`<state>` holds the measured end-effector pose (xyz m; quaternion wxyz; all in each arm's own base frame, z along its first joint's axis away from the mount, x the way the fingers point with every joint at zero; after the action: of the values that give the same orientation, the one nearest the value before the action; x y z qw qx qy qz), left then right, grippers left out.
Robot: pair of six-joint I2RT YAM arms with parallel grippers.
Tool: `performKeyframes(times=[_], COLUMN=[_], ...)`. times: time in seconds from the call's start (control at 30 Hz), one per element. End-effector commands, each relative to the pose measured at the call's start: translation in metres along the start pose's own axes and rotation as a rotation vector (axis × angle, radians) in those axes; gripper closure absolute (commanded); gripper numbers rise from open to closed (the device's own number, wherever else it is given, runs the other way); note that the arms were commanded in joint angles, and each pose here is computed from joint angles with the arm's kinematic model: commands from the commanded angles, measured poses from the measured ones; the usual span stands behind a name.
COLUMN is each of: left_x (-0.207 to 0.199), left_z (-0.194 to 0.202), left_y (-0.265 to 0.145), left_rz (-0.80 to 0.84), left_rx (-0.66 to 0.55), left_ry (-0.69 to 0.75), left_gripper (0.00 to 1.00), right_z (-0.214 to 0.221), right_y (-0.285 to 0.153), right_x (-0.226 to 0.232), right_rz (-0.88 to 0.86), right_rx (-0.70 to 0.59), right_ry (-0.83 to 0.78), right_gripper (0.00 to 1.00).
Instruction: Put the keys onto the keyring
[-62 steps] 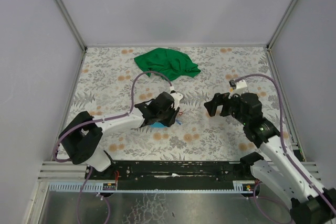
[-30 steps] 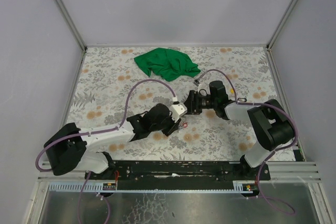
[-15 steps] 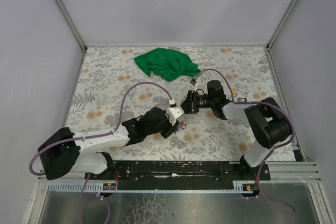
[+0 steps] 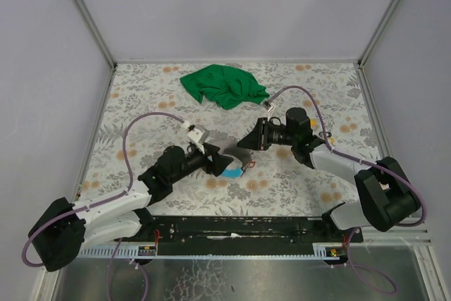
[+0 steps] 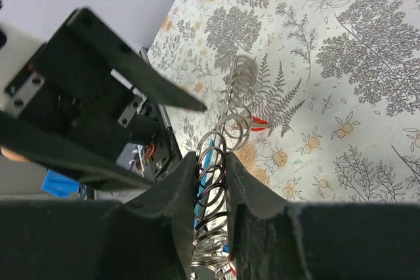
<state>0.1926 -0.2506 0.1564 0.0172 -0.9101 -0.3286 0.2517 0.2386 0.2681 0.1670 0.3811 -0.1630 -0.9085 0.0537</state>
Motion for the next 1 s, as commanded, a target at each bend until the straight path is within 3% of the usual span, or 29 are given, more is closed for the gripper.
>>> performKeyframes(times=[0.0,0.27,0.4,0.67,0.97], left_x=[-0.011,-0.013,-0.009,-0.015,-0.010], left_z=[-0.039,-0.041,-0.032,-0.015,-0.007], left_y=[-0.007,0.005,0.007,0.011,0.021], left_rz=[0.130,0.149,0.069,-0.017,0.009], left_rx=[-0.190,-0.131,-0.086,-0.041,-0.061], left_ry=[-0.234,-0.593,-0.781,-0.927,-1.037], left_gripper=[0.30,0.29,0.30,0.28,0.29], right_z=[-0.009,-0.010,-0.010,-0.015,-0.014], right_y=[-0.003,-0.006,-0.006,-0.005,-0.007], right_x=[0.010,0.010,0.007,0.004,0.006], right_rz=[0.003,0.040,0.065,0.108,0.138], right_rx=[-0.058,-0.117,-0.145,-0.234,-0.308], right_ry=[-0.073,-0.065,-0.053,-0.050,-0.053], right_gripper=[0.97,0.99,1.00,1.00,1.00])
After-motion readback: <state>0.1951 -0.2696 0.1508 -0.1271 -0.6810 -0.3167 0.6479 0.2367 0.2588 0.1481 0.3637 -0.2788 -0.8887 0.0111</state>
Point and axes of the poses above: each gripper's point midway between its finger pads, its own y axis out along the fingers, its own x axis along the line the jaws close on, z = x × y, the point moved 3 cm from there along -y, back along the fingers, and after that the axes turned 8 degrees about -y, right-handed, at the moved point
